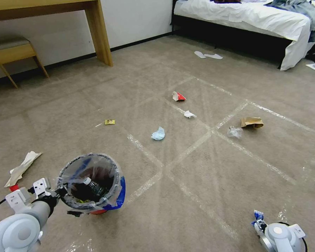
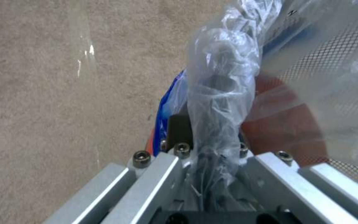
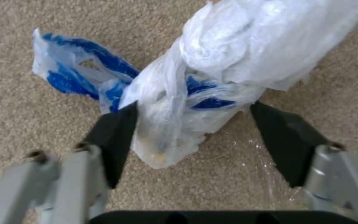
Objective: Pick up the trash bin and place the garbage on the floor into it.
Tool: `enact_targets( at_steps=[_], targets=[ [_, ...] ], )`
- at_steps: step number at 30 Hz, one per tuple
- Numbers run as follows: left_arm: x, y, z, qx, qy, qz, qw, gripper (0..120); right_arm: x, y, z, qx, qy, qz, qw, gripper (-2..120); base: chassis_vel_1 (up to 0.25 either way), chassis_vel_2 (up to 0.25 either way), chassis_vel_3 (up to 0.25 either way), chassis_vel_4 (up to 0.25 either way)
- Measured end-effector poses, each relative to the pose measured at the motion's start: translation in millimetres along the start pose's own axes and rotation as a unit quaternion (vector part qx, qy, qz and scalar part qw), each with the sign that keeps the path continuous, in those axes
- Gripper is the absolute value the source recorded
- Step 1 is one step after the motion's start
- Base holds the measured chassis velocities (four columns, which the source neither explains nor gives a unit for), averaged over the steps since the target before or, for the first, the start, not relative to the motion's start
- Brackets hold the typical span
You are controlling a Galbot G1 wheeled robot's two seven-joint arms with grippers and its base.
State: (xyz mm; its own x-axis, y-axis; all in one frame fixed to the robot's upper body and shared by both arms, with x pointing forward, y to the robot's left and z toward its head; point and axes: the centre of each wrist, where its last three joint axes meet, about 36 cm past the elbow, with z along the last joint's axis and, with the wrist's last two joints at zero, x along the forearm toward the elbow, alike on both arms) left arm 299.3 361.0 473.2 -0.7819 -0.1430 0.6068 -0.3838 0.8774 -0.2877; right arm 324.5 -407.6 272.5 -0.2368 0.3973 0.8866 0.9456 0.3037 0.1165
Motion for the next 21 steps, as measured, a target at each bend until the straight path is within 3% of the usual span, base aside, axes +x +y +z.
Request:
enact_targets(
  at_steps=[7,9,12,14,16,18,21],
  targets=[
    [0.6,0.6,2.2,-0.001,0.0,-0.001,1.0,1,-0.1,-1.3,2.1,0.002,-0.001,-0.001,1.0,46,0.0,0.0,0.0,0.0],
    [0.9,0.3,3.2,0.001,0.0,-0.001,1.0,1,-2.2,-2.1,4.5,0.006,-0.001,0.001,1.0,33,0.0,0.0,0.0,0.0],
    [1.1,0.2,3.5,0.001,-0.001,-0.002,1.0,1,-2.5,-2.4,5.0,0.007,-0.001,0.001,1.0,28,0.0,0.0,0.0,0.0],
    [1.8,-0.1,3.7,0.001,-0.001,-0.001,1.0,1,-2.1,-4.3,6.3,0.01,-0.002,0.001,1.0,14,0.0,0.0,0.0,0.0],
    [2.2,-0.4,3.8,0.001,-0.001,-0.001,1.0,1,-1.9,-5.1,6.8,0.01,-0.003,0.0,1.0,11,0.0,0.0,0.0,0.0],
    [2.8,-0.6,4.3,0.001,-0.001,-0.001,1.0,1,-1.2,-6.5,7.9,0.012,-0.005,-0.003,1.0,0,0.0,0.0,0.0,0.0],
    [3.6,-0.9,3.8,0.0,-0.003,-0.001,1.0,1,2.0,-7.3,8.6,0.013,-0.01,-0.011,1.0,0,0.0,0.0,0.0,0.0]
  ],
)
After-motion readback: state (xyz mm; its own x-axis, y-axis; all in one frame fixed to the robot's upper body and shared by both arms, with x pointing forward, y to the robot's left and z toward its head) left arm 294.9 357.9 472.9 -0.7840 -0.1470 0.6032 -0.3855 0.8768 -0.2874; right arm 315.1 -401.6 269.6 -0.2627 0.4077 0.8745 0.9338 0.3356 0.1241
